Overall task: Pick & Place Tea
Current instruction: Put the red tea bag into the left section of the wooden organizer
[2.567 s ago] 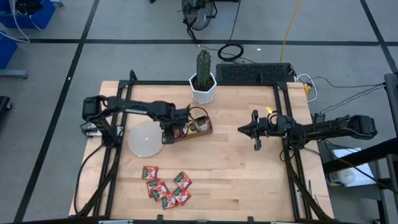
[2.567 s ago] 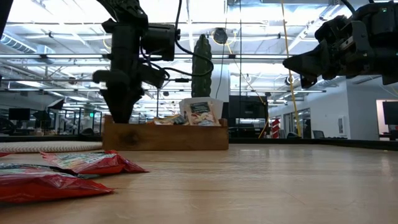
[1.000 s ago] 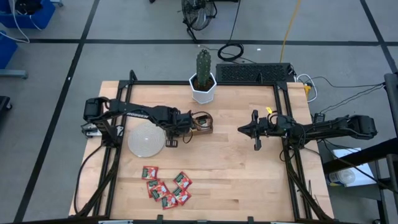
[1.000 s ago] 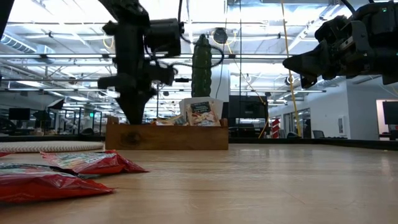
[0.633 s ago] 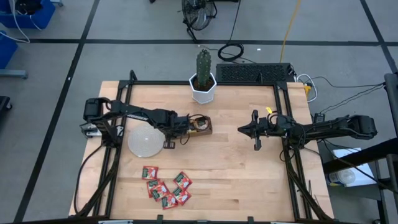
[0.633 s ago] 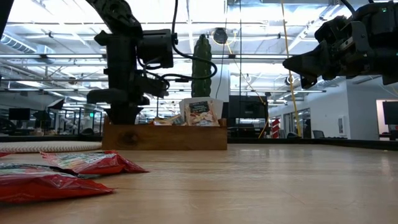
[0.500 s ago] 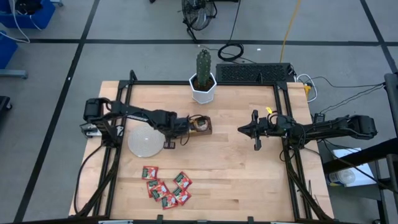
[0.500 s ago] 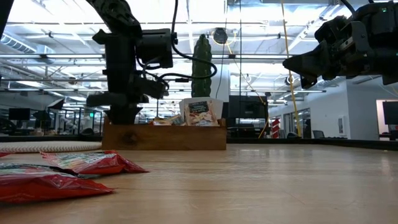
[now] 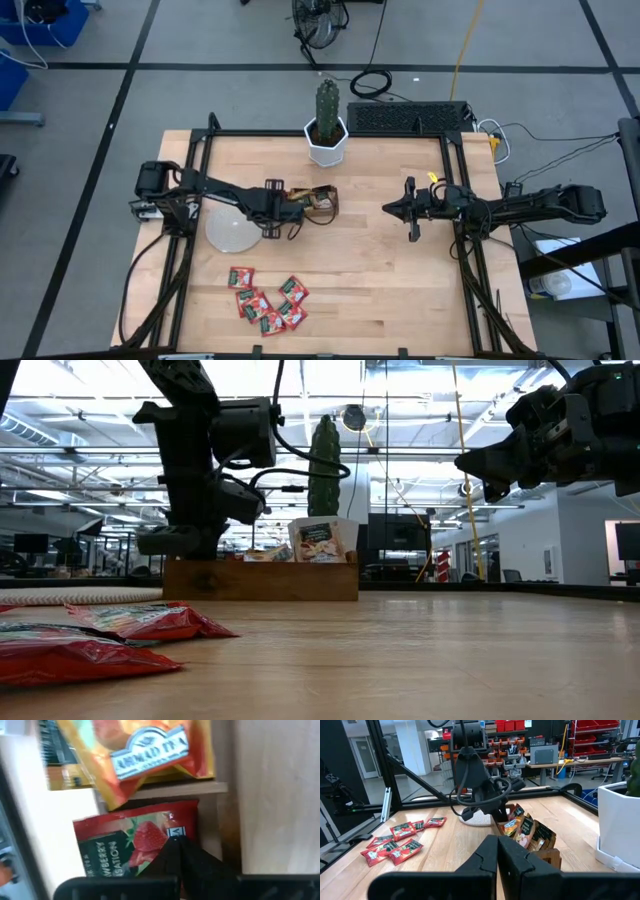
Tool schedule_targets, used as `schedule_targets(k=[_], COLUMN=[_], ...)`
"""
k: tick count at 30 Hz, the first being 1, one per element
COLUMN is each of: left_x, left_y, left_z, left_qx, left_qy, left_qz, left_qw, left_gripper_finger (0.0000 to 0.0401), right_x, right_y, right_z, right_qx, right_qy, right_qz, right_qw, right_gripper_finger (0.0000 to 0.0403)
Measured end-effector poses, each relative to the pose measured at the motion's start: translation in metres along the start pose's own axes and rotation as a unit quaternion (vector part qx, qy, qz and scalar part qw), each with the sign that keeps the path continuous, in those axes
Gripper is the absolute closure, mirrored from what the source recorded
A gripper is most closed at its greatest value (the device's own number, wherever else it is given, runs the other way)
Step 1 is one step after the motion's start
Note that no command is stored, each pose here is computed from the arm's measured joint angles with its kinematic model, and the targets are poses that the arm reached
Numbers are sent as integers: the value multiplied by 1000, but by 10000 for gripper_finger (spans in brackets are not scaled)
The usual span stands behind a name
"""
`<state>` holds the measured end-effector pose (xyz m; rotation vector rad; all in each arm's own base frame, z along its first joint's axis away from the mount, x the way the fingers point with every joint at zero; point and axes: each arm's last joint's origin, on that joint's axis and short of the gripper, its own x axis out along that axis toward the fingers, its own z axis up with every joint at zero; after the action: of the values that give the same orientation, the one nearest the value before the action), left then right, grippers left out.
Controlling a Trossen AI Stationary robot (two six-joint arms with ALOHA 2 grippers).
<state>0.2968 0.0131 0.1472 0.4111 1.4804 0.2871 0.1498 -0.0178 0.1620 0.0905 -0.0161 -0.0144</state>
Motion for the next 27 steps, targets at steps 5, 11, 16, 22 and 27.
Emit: schedule_targets(k=[5,11,16,22,27], left_x=[-1,-1,-2,-6,-12], left_y=[1,3,2,-6,-15], left_z=[0,-1,-1,0,-1], left_qx=[-9,-12,-11,10,37], left_qy=[2,9,11,3,3], left_qz=[36,72,78,78,112], left_qw=[999,997,997,997,993], left_gripper_finger=[401,401,401,395,396], right_x=[0,0,0,0,0], right_y=[0,0,0,0,0], right_z=[0,0,0,0,0], right_qx=[0,0,0,0,0], right_qy=[0,0,0,0,0], right_qz=[0,0,0,0,0], right_qw=[1000,1000,1000,1000,1000], right_gripper_finger=[403,403,403,403,403])
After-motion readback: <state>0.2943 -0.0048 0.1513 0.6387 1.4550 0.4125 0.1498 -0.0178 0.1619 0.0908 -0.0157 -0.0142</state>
